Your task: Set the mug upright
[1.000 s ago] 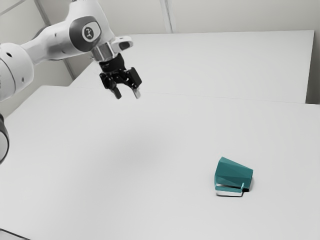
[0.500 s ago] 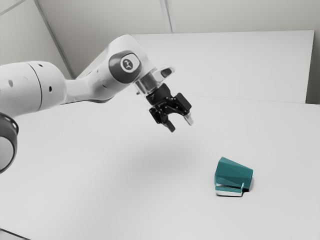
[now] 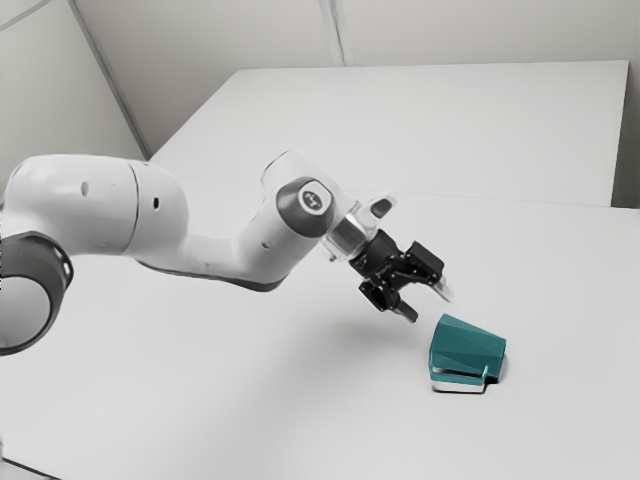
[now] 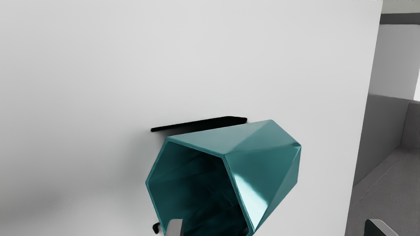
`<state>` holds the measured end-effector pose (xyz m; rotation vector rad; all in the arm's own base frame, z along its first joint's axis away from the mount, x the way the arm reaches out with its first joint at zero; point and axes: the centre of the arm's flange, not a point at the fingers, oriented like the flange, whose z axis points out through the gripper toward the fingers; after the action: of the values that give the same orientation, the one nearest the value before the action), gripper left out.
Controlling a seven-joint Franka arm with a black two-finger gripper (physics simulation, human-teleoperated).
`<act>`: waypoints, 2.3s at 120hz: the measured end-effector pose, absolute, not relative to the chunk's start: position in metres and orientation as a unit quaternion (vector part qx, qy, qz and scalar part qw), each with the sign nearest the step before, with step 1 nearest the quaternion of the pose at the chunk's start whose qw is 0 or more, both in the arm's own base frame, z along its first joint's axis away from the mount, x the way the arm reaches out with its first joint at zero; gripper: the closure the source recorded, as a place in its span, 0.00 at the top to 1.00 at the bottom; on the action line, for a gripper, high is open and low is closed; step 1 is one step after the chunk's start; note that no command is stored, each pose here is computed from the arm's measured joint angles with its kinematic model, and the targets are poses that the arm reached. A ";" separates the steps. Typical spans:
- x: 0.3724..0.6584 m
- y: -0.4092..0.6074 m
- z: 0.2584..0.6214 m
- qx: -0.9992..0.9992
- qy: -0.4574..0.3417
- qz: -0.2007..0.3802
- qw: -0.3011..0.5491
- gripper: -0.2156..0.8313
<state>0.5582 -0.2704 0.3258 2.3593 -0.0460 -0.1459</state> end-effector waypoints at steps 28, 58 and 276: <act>0.558 -0.279 0.293 0.913 0.005 -0.056 0.405 0.79; 0.552 -0.294 0.286 0.904 0.002 -0.053 0.425 0.79; 0.575 -0.098 0.455 0.992 -0.123 0.015 0.018 0.05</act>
<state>0.5745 -0.0978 0.4551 3.0818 -0.3810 0.0458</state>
